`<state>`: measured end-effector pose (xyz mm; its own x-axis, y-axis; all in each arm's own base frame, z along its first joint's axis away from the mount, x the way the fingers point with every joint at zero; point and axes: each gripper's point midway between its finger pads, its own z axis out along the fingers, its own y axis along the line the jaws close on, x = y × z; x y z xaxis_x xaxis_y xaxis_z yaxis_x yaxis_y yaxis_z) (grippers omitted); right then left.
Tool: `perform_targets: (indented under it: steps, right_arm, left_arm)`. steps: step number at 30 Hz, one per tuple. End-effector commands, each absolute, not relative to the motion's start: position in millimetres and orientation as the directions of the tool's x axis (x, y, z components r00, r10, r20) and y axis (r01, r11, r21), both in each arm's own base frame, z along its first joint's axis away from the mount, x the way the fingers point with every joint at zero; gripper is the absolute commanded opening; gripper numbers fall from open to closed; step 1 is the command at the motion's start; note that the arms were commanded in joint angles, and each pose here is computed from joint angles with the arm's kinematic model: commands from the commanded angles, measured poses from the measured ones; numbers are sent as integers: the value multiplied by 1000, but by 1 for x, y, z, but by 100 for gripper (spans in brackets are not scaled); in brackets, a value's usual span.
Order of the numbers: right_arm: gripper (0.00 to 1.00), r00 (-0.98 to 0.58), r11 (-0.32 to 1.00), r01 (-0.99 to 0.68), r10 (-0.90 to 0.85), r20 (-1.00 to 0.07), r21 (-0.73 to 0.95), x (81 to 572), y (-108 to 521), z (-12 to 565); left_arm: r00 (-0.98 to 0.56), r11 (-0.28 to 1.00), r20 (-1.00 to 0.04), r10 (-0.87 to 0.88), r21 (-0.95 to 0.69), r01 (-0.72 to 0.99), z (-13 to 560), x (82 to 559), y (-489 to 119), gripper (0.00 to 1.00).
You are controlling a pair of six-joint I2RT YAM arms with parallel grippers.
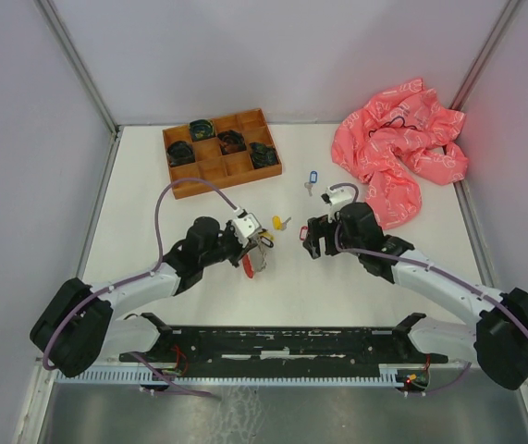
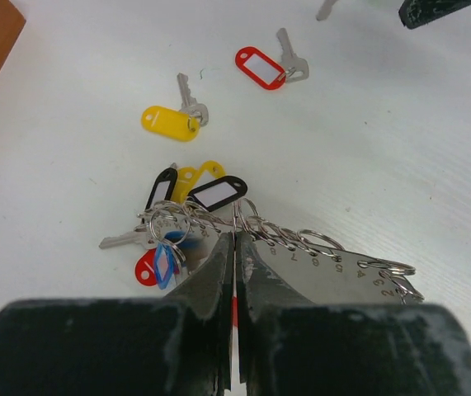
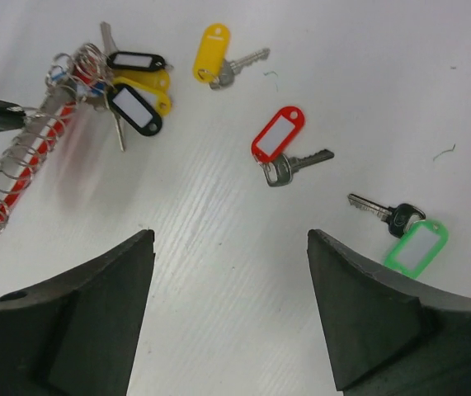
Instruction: Put the keys on the keyring
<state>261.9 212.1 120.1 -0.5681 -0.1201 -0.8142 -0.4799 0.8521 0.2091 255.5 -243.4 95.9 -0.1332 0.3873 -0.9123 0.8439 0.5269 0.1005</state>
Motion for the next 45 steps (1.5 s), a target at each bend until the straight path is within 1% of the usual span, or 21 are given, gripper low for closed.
perform_targets:
  steps: [1,2,3,5,8,10,12,15,19,25,28,31,34,38,41,45]
  right_arm:
    - [97,-616,835,-479,-99,-782,271,264,220,128]
    - [100,-602,833,-487,-103,-791,262,265,220,132]
    - [100,-587,827,-501,-107,-802,256,266,221,137]
    - [100,-579,842,-475,-81,-811,255,270,218,142]
    - [100,-546,773,-567,-94,-832,285,264,235,149]
    - [100,-540,748,-588,-80,-838,308,264,242,155]
    - [100,-527,764,-591,-124,-841,258,269,238,156]
    - [100,-566,811,-556,-209,-798,182,279,226,136]
    - [90,-606,879,-467,-244,-757,91,303,215,116]
    - [76,-667,877,-477,-324,-671,50,321,226,83]
    - [65,-691,879,-474,-340,-638,45,327,230,70]
    - [57,-716,884,-466,-351,-604,38,330,231,53]
    - [48,-724,882,-468,-356,-591,43,332,235,45]
    - [42,-732,881,-470,-361,-578,45,333,236,40]
    - [36,-745,885,-463,-364,-558,41,332,235,36]
    - [31,-757,891,-452,-357,-547,44,328,232,33]
  left_arm:
    - [-124,583,-933,339,104,806,113,266,-243,3]
    - [-123,587,-933,338,107,803,114,267,-242,3]
    - [-122,592,-933,338,110,799,114,267,-241,3]
    - [-122,600,-933,338,113,792,113,268,-240,3]
    - [-142,614,-934,329,97,784,112,270,-240,3]
    - [-154,616,-931,330,89,783,111,270,-240,3]
    - [-155,614,-930,333,89,784,110,270,-241,3]
    - [-153,604,-930,333,86,793,110,269,-242,3]
    - [-162,581,-926,342,74,810,108,265,-245,3]
    - [-175,579,-918,355,69,812,106,265,-245,3]
    - [-174,575,-919,354,67,815,106,264,-245,3]
    - [-169,572,-918,359,74,817,105,264,-245,3]
    - [-168,568,-917,361,73,820,105,264,-246,3]
    - [-170,566,-916,363,72,821,104,264,-246,3]
    - [-169,562,-915,365,72,824,104,264,-247,3]
    - [-171,554,-913,371,71,829,103,263,-248,3]
